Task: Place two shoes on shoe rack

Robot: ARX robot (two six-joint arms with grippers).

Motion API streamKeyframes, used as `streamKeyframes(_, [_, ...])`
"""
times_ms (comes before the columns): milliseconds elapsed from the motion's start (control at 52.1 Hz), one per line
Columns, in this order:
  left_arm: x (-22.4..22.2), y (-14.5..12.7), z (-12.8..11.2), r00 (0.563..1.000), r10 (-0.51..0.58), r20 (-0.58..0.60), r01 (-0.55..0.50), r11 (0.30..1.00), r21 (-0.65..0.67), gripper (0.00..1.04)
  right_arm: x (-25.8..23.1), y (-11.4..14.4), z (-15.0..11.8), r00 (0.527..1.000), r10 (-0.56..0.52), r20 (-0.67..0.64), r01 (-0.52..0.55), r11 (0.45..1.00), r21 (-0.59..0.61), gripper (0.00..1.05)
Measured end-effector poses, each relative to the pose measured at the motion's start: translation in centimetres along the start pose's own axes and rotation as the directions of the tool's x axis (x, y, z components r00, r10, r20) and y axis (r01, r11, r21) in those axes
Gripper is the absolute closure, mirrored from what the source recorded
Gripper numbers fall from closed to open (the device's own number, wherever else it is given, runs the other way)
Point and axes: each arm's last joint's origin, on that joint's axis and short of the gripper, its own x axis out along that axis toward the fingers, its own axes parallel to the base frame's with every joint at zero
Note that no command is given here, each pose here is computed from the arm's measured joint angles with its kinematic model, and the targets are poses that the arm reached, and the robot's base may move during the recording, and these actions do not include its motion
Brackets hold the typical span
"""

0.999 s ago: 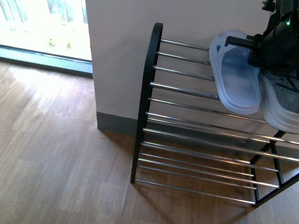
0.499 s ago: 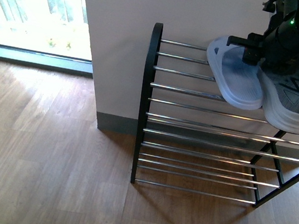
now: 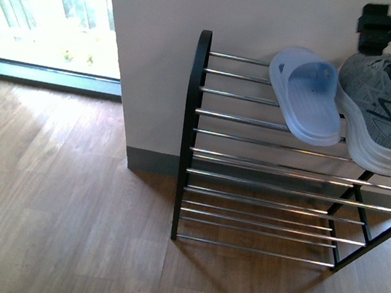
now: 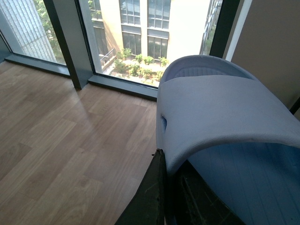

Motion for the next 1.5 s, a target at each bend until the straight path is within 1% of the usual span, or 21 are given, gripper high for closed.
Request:
streamKeyframes(58, [0.0, 0.0, 0.0, 1.000, 0.000, 0.000, 0.000, 1.000, 0.000, 1.03, -2.4, -1.1, 0.4, 0.998, 0.003, 0.063, -0.001, 1.000, -0.025, 0.09])
streamKeyframes(96, [0.0, 0.0, 0.0, 1.000, 0.000, 0.000, 0.000, 1.000, 0.000, 1.03, -3.9, -1.6, 0.4, 0.994, 0.026, 0.105, -0.020, 0.998, -0.056, 0.09])
streamKeyframes(230, [0.0, 0.0, 0.0, 1.000, -0.001, 0.000, 0.001, 1.000, 0.000, 1.03, -7.6, -2.2, -0.3, 0.972, 0.097, 0.214, -0.064, 0.986, -0.155, 0.09])
streamKeyframes(288, [0.0, 0.0, 0.0, 1.000, 0.000, 0.000, 0.000, 1.000, 0.000, 1.03, -9.4, -2.4, -1.1, 0.954, 0.132, 0.270, -0.080, 0.977, -0.195, 0.09])
streamKeyframes(365, [0.0, 0.0, 0.0, 1.000, 0.000, 0.000, 0.000, 1.000, 0.000, 1.03, -13.2, -3.4, -3.5, 0.912, 0.232, 0.339, -0.156, 0.959, -0.238, 0.09])
streamKeyframes(422, [0.0, 0.0, 0.0, 1.000, 0.000, 0.000, 0.000, 1.000, 0.000, 1.03, -16.0, -4.8, -5.4, 0.882, 0.269, 0.386, -0.189, 0.954, -0.234, 0.09])
streamKeyframes(519, [0.0, 0.0, 0.0, 1.000, -0.001, 0.000, 0.001, 1.000, 0.000, 1.03, -20.5, -8.1, -8.7, 0.823, 0.256, 0.507, -0.193, 0.966, -0.174, 0.09])
streamKeyframes(595, [0.0, 0.0, 0.0, 1.000, 0.000, 0.000, 0.000, 1.000, 0.000, 1.03, -22.7, -9.2, -10.9, 0.774, 0.260, 0.577, -0.217, 0.965, -0.144, 0.09])
streamKeyframes(672, [0.0, 0.0, 0.0, 1.000, -0.001, 0.000, 0.001, 1.000, 0.000, 1.03, -23.3, -9.3, -11.2, 0.753, 0.265, 0.603, -0.236, 0.963, -0.128, 0.10])
streamKeyframes(711, [0.0, 0.0, 0.0, 1.000, -0.002, 0.000, 0.002, 1.000, 0.000, 1.03, -23.3, -9.2, -11.4, 0.731, 0.256, 0.633, -0.242, 0.964, -0.110, 0.16])
streamKeyframes(749, [0.0, 0.0, 0.0, 1.000, 0.000, 0.000, 0.000, 1.000, 0.000, 1.03, -23.1, -8.9, -12.3, 0.719, 0.244, 0.651, -0.253, 0.964, -0.083, 0.25])
streamKeyframes(768, [0.0, 0.0, 0.0, 1.000, 0.000, 0.000, 0.000, 1.000, 0.000, 1.03, -23.1, -8.8, -12.4, 0.718, 0.244, 0.651, -0.253, 0.964, -0.083, 0.26])
streamKeyframes(826, [0.0, 0.0, 0.0, 1.000, 0.000, 0.000, 0.000, 1.000, 0.000, 1.03, -23.1, -8.4, -13.5, 0.716, 0.244, 0.654, -0.265, 0.962, -0.069, 0.35])
streamKeyframes(960, [0.0, 0.0, 0.0, 1.000, -0.001, 0.000, 0.001, 1.000, 0.000, 1.03, -23.2, -7.8, -15.2, 0.715, 0.247, 0.655, -0.278, 0.959, -0.058, 0.52])
streamKeyframes(979, [0.0, 0.0, 0.0, 1.000, -0.001, 0.000, 0.001, 1.000, 0.000, 1.03, -23.2, -7.6, -15.7, 0.717, 0.245, 0.653, -0.279, 0.959, -0.054, 0.58])
streamKeyframes(1037, [0.0, 0.0, 0.0, 1.000, 0.000, 0.000, 0.000, 1.000, 0.000, 1.03, -23.2, -7.3, -16.5, 0.719, 0.245, 0.650, -0.281, 0.958, -0.051, 0.68])
streamKeyframes(1056, [0.0, 0.0, 0.0, 1.000, 0.000, 0.000, 0.000, 1.000, 0.000, 1.03, -23.2, -7.1, -17.0, 0.719, 0.248, 0.649, -0.283, 0.958, -0.052, 0.74])
streamKeyframes(1267, [0.0, 0.0, 0.0, 1.000, -0.001, 0.000, 0.001, 1.000, 0.000, 1.03, -23.5, -6.6, -18.8, 0.714, 0.247, 0.655, -0.282, 0.958, -0.055, 1.03])
streamKeyframes(1344, [0.0, 0.0, 0.0, 1.000, 0.000, 0.000, 0.000, 1.000, 0.000, 1.03, -23.6, -6.4, -19.4, 0.714, 0.246, 0.655, -0.284, 0.958, -0.051, 1.03])
streamKeyframes(1383, [0.0, 0.0, 0.0, 1.000, 0.000, 0.000, 0.000, 1.000, 0.000, 1.03, -23.7, -6.0, -19.8, 0.721, 0.226, 0.654, -0.269, 0.962, -0.037, 1.03])
streamKeyframes(1498, [0.0, 0.0, 0.0, 1.000, -0.001, 0.000, 0.001, 1.000, 0.000, 1.03, -24.0, -5.5, -20.7, 0.712, 0.257, 0.653, -0.292, 0.955, -0.058, 1.03])
